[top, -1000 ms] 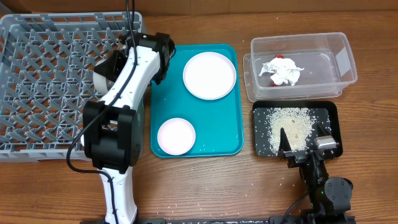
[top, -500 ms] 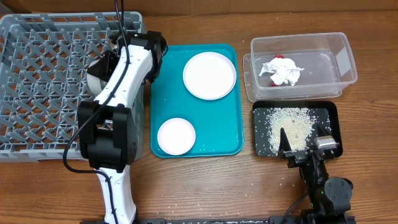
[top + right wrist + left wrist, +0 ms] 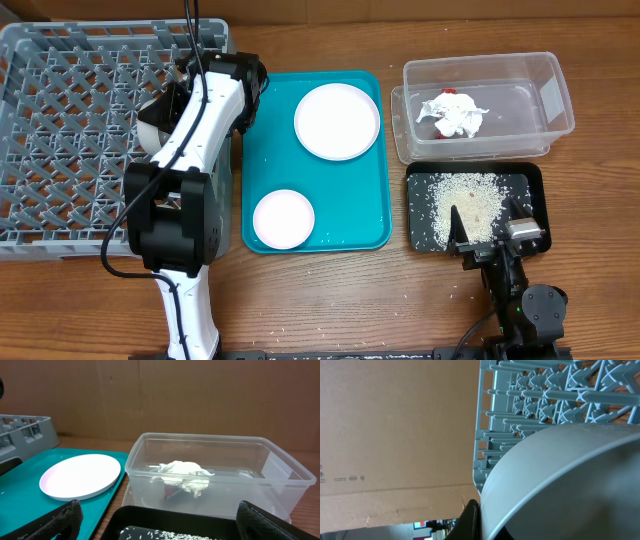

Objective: Sort waste into correct bins and load items into the dishwasher
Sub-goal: 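Lift the grey bowl and stand it upright in the dish rack, then reach the left gripper to the pink-rimmed bowl and grasp its rim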

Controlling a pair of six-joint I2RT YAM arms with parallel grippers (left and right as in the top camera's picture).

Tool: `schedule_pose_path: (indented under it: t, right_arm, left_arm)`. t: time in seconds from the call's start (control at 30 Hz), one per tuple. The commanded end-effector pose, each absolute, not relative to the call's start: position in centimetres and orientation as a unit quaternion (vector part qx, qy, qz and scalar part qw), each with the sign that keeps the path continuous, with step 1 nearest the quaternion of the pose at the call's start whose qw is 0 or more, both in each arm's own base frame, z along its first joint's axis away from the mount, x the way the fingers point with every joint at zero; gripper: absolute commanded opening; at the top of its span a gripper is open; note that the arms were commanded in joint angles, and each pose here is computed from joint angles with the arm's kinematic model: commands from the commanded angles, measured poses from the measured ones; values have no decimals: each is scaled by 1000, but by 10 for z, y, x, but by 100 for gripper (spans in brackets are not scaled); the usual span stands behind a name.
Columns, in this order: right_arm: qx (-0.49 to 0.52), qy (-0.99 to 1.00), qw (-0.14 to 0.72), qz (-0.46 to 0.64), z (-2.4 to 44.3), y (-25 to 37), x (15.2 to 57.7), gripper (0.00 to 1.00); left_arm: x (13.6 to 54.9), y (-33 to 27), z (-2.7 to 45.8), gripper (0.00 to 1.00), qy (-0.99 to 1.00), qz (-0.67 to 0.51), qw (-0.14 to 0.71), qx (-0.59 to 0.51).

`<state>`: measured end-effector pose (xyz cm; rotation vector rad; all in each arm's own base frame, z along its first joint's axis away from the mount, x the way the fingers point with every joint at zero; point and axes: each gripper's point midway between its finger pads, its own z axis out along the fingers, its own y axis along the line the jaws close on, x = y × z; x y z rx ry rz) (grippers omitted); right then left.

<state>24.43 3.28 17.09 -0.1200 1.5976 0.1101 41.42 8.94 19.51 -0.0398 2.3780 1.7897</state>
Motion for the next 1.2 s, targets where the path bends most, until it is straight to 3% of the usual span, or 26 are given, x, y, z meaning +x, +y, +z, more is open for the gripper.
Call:
schedule_pose_path:
  t: [0.0,0.27,0.8,0.9,1.03,1.17]
  right_arm:
    - [-50,713,698,46,170,30,245,100]
    - [-50,713,698,46,170,30,245,100]
    - [-50,713,698,46,170,30,245,100]
    - [-50,712,698,46,170,30,245,100]
    - [-50,713,698,46,170,30,245,100]
    - [-50,712,698,46,170,30,245,100]
  left_arm:
    - [417,98,199,4,776,624,91,-22]
    - [421,99,175,4,808,579,98,-59]
    - [414,61,154,4,838,542,69,-9]
    - [408,53,147,9,851,523,52,0]
    - [396,36,140,22,876,481,31,-4]
    - [392,11,143,15,902,431,27,-3]
